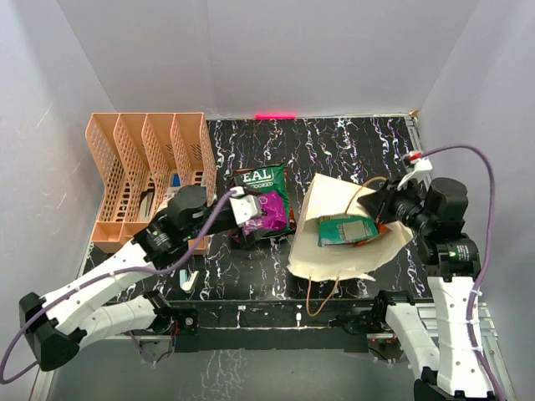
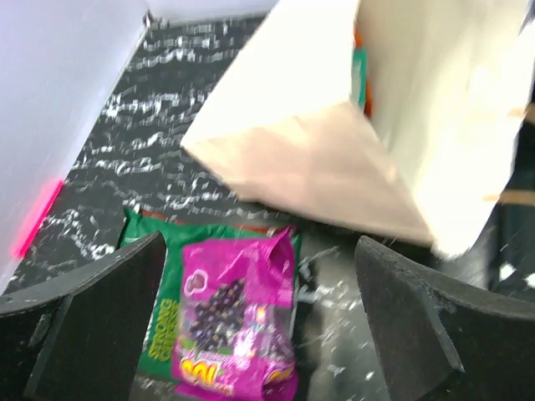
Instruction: Take the snacks out of the paper bag
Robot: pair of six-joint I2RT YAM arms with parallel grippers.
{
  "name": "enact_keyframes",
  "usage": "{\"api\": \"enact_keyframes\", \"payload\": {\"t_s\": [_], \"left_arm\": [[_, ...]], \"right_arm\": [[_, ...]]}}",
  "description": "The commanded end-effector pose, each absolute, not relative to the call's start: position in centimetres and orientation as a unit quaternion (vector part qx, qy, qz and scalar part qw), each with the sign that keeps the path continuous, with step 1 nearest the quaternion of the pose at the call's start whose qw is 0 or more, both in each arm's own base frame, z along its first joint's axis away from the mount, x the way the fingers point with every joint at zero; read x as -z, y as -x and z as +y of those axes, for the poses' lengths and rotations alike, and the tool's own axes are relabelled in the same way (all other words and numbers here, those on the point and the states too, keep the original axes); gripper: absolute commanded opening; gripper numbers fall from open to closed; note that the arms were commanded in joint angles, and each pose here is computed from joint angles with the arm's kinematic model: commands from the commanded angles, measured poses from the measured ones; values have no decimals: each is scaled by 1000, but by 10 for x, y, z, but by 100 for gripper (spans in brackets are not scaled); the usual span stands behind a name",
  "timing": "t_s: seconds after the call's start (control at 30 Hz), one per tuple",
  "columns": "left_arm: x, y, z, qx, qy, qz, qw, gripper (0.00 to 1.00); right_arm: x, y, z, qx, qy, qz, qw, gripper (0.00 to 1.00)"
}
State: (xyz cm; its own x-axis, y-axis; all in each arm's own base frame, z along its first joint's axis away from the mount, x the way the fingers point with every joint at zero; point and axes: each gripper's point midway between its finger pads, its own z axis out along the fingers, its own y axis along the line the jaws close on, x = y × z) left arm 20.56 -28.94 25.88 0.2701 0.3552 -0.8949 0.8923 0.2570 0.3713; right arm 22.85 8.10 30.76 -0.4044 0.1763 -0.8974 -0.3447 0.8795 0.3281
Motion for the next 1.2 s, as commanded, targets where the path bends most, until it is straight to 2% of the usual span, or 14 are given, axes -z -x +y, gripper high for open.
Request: {"api": "enact_keyframes", "payload": {"t_s": [0.0,0.1,0.27,0.57,0.8,1.0,1.17], "left_arm": [[-310,-176,-301,383,-459,574,559,91],[-317,-170,-311,455,-388,601,530,79],[-323,-141,-334,505,-382,558,536,72],[-287,-77,-397,356,-519,507,589,49],[-234,-97,-444,230,-565,524,593,26],[-197,-111,-477,154,-619,489,596,23],[-168,-134,-494,111,-626,493,594,18]], "right_arm": [[-285,-188,120,-364,73,805,463,8],[-269,-172,128,-390,84,809,432,8],[-272,-168,136,-417,93,799,422,8],[-303,-182,140,-435,105,775,446,8],[-305,-188,138,-430,102,775,451,8],[-313,-193,137,-426,100,774,458,8],[-327,-197,135,-418,103,768,474,8]]}}
